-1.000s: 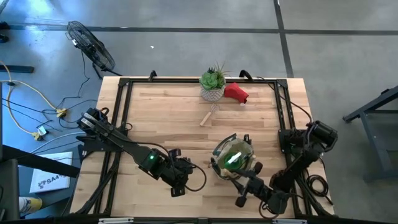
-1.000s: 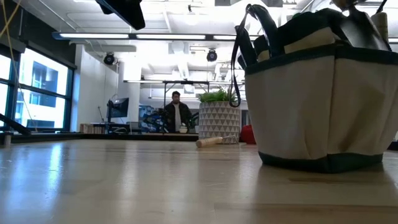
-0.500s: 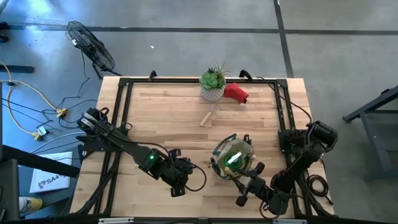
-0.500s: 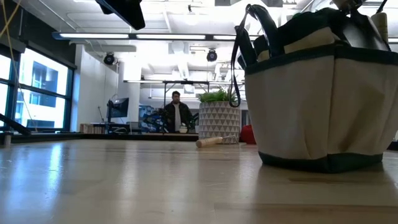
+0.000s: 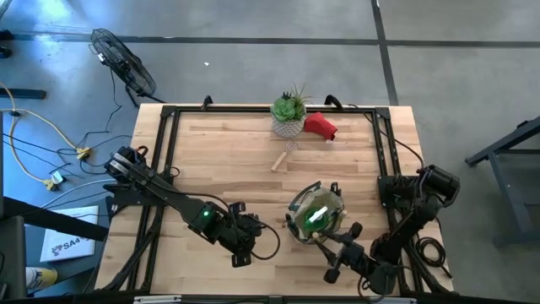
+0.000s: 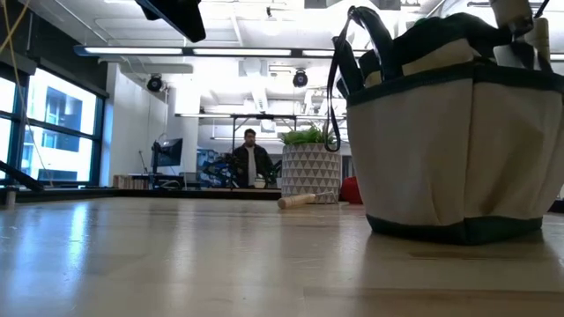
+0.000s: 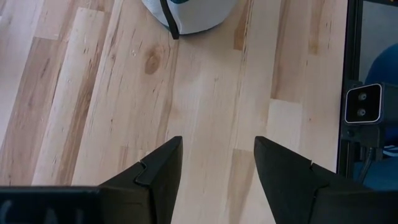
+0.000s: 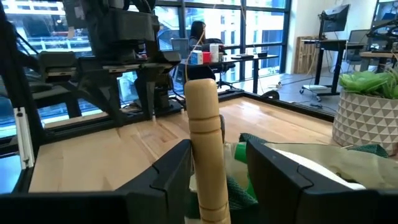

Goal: Pick & Place Garden tools in Gardening bag
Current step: Put the brown trowel into the gardening bag, then adjust the gardening bag

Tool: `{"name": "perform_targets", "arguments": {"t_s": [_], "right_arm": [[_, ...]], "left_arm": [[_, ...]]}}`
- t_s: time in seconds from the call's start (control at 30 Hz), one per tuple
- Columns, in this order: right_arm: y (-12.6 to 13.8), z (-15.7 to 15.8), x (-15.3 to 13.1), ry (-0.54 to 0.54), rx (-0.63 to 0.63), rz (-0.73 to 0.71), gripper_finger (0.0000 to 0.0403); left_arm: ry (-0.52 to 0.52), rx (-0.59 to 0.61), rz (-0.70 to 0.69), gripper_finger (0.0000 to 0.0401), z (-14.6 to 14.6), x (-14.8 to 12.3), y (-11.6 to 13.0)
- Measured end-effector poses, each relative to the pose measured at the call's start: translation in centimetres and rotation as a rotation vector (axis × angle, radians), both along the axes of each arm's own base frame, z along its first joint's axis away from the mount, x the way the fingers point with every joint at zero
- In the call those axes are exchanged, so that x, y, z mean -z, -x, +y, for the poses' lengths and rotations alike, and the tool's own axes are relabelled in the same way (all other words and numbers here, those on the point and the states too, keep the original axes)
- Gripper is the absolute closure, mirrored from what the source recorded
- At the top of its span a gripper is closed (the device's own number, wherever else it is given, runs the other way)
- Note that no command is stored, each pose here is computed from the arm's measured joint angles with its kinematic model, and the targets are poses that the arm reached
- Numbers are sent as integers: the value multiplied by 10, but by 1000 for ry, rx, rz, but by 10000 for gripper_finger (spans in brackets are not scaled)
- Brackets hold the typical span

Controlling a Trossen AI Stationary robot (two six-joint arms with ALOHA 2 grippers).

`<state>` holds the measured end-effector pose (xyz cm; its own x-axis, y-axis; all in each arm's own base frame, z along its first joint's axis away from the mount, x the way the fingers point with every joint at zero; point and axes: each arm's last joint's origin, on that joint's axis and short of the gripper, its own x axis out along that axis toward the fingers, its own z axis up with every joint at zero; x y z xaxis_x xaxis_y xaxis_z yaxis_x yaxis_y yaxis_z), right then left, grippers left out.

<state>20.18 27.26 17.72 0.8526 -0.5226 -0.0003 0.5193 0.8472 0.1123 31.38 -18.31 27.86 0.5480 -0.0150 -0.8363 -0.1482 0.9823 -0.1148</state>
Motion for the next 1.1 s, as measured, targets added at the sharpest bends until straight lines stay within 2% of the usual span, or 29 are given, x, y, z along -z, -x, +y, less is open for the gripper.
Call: {"name": "perform_targets", "arguments": {"t_s": [0.23,0.57,0.7,0.83,1.0,1.1], "right_arm": [[5,4,0,-18,-18,-11,257],[13,11,6,-54,-126,-9,277],[13,13,-6,-64,-180,-18,283],[12,22,-33,9,-221,-19,303],[11,34,-58,135,-211,24,363],[9,36,-65,160,-186,41,393]], "left_arm": [[0,0,0,206,0,0,0],[4,3,3,206,0,0,0],[5,3,3,206,0,0,0],[5,3,3,206,0,0,0],[3,3,5,206,0,0,0],[2,3,7,206,0,0,0]]}}
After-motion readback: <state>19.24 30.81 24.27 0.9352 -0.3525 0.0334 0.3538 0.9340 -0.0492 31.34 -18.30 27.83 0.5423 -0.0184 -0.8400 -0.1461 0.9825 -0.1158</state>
